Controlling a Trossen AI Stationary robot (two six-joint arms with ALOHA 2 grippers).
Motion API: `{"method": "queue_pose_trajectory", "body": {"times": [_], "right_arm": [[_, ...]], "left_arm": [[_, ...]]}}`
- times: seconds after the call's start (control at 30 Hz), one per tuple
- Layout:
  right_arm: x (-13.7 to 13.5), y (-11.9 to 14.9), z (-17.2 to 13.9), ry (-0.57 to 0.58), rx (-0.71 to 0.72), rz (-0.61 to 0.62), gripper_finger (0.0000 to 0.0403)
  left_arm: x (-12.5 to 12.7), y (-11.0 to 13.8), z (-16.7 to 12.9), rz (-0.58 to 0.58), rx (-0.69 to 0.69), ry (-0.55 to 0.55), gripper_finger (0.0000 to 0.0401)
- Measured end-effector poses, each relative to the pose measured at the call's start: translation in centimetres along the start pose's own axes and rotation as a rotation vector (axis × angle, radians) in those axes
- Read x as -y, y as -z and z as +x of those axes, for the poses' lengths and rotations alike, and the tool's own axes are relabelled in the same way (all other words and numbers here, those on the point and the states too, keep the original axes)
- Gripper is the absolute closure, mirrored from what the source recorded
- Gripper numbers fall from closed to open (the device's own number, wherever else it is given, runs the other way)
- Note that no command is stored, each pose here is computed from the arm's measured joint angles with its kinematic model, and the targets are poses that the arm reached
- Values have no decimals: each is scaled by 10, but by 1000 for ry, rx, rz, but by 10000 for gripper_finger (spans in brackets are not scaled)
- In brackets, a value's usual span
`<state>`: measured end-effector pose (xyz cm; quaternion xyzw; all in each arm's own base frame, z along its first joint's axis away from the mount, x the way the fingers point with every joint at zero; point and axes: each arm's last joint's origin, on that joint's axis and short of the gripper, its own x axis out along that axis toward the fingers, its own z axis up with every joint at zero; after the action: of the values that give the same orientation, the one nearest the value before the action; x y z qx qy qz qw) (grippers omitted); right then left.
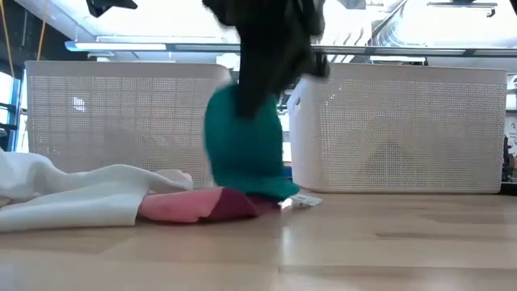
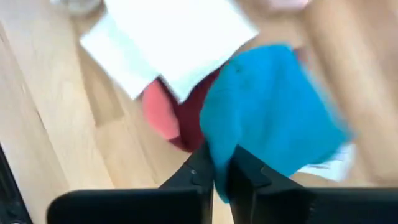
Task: Sort clothes
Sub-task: Put the blue sock into the left white laundry bin
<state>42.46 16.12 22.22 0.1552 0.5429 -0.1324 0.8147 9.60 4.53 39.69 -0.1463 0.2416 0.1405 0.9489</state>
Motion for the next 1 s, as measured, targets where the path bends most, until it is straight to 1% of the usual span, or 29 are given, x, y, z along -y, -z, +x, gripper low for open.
{"method": "queue_pose_trajectory", "body": {"times": [0.07, 0.13, 0.2, 0.3, 0.37, 0.47, 0.53, 0.63, 0.73, 0.8, 0.93, 1.0], "right_arm": [[-3, -6, -24, 26, 67, -2, 395], [-5, -15, -50, 49, 167, 8, 399], [-6, -24, -74, 73, 280, 27, 397], [-6, -38, -105, 110, 440, 14, 397], [-6, -48, -125, 108, 522, -6, 400], [-4, -62, -147, 72, 613, -28, 400], [-1, -69, -155, 75, 654, -41, 400], [3, -78, -160, 85, 727, -41, 401], [9, -88, -164, 80, 784, -9, 402], [13, -94, -166, 80, 817, 18, 402], [16, -102, -169, 68, 871, 56, 402], [17, -105, -171, 54, 898, 71, 402]], "left_arm": [[2, 0, 1, 33, -1, 15, 214], [4, -2, 1, 72, 21, 35, 214], [8, -6, 1, 116, 63, 65, 214], [14, -13, 0, 184, 144, 117, 214], [17, -19, 2, 210, 186, 142, 214], [22, -26, 9, 230, 217, 174, 214], [25, -29, 17, 241, 211, 202, 214], [33, -31, 31, 266, 176, 279, 214], [44, -32, 44, 298, 154, 377, 214], [52, -32, 53, 320, 132, 422, 214], [66, -31, 68, 359, 102, 477, 214], [70, -31, 76, 358, 91, 467, 214]]}}
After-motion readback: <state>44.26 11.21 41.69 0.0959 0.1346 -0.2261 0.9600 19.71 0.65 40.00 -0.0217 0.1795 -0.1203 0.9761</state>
